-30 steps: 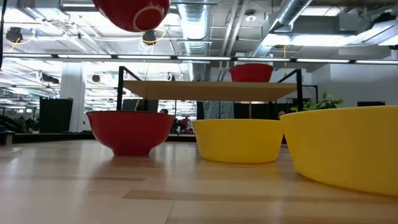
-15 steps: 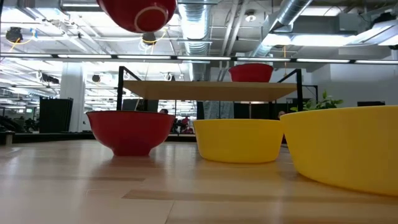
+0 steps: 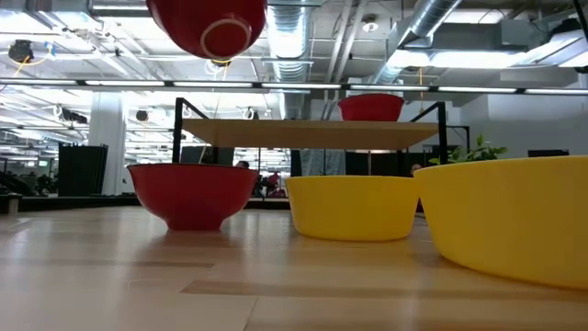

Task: Pick & Place Mini bowls
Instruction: Stack the bottom red patterned bowl on top of the red patterned bowl on the shelf

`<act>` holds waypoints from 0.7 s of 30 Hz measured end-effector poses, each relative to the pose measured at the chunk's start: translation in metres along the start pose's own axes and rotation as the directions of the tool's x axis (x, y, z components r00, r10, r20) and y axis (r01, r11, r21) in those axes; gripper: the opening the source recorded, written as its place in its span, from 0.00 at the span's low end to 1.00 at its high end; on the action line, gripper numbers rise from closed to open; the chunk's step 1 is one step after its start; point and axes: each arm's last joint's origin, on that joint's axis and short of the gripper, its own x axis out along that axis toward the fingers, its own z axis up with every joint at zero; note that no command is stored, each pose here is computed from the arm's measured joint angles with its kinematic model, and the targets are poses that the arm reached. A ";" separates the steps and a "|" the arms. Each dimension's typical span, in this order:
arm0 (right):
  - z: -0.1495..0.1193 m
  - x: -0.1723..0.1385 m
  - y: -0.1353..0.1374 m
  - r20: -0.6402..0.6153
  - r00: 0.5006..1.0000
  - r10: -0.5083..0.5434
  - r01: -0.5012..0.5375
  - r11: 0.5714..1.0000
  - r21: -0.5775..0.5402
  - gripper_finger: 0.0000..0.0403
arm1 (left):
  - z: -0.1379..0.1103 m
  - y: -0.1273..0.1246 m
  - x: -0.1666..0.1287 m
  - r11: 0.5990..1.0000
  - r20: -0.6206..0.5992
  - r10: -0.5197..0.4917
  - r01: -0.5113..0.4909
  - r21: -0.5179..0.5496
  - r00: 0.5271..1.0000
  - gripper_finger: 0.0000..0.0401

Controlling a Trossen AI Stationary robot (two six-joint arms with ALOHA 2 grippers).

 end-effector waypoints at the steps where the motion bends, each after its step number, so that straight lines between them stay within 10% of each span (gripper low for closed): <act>1: 0.001 0.001 0.000 0.004 1.000 0.000 0.000 1.000 -0.005 0.29 | 0.000 0.000 0.000 1.000 0.003 -0.008 0.008 0.000 1.000 0.05; 21: -0.001 0.018 0.010 -0.005 0.995 0.095 -0.095 0.993 -0.067 0.29 | -0.004 0.015 0.004 0.979 0.072 -0.190 0.194 -0.055 0.979 0.05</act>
